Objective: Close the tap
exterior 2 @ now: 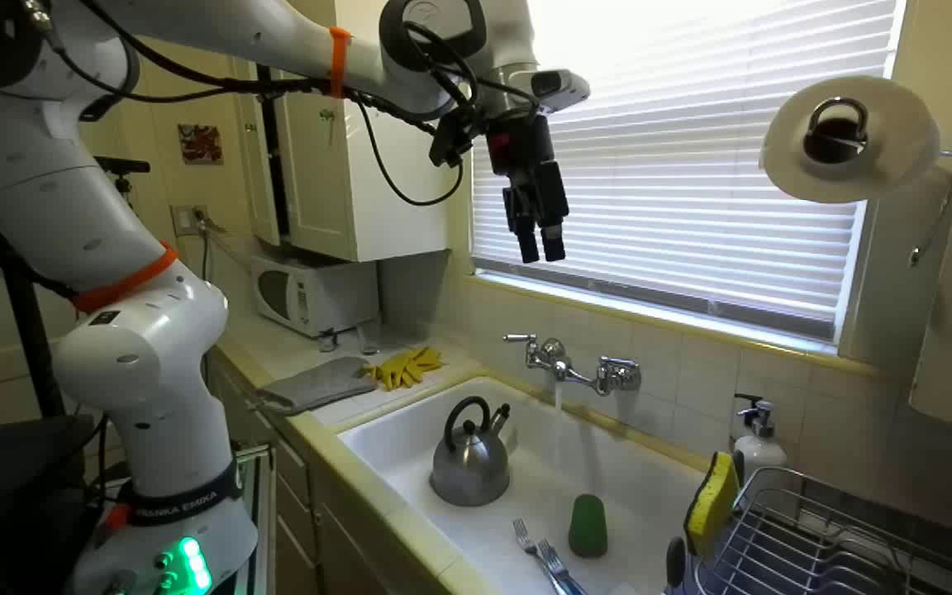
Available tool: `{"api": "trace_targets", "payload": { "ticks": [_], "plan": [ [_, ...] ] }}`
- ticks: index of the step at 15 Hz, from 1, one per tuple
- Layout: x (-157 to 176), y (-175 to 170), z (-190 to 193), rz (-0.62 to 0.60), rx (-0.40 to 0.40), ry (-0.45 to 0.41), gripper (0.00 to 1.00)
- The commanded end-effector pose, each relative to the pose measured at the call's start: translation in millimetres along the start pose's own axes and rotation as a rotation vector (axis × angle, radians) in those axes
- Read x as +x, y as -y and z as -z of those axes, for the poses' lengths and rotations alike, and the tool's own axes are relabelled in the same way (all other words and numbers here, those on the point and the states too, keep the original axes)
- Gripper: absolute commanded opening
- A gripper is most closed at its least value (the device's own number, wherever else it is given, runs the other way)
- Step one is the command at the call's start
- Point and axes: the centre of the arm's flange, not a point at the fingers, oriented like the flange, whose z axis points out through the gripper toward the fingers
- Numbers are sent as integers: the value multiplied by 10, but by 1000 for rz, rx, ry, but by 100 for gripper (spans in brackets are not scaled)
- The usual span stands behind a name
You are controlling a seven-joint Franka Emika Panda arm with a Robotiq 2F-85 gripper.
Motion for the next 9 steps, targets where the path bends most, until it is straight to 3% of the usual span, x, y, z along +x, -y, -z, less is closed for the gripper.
{"api": "trace_targets", "payload": {
  "ticks": [1,7,9],
  "plan": [
    [0,0,0,0,0,0,100],
    [0,-1,0,0,0,0,100],
    [136,92,-173,32,68,-36,100]
  ]
}}
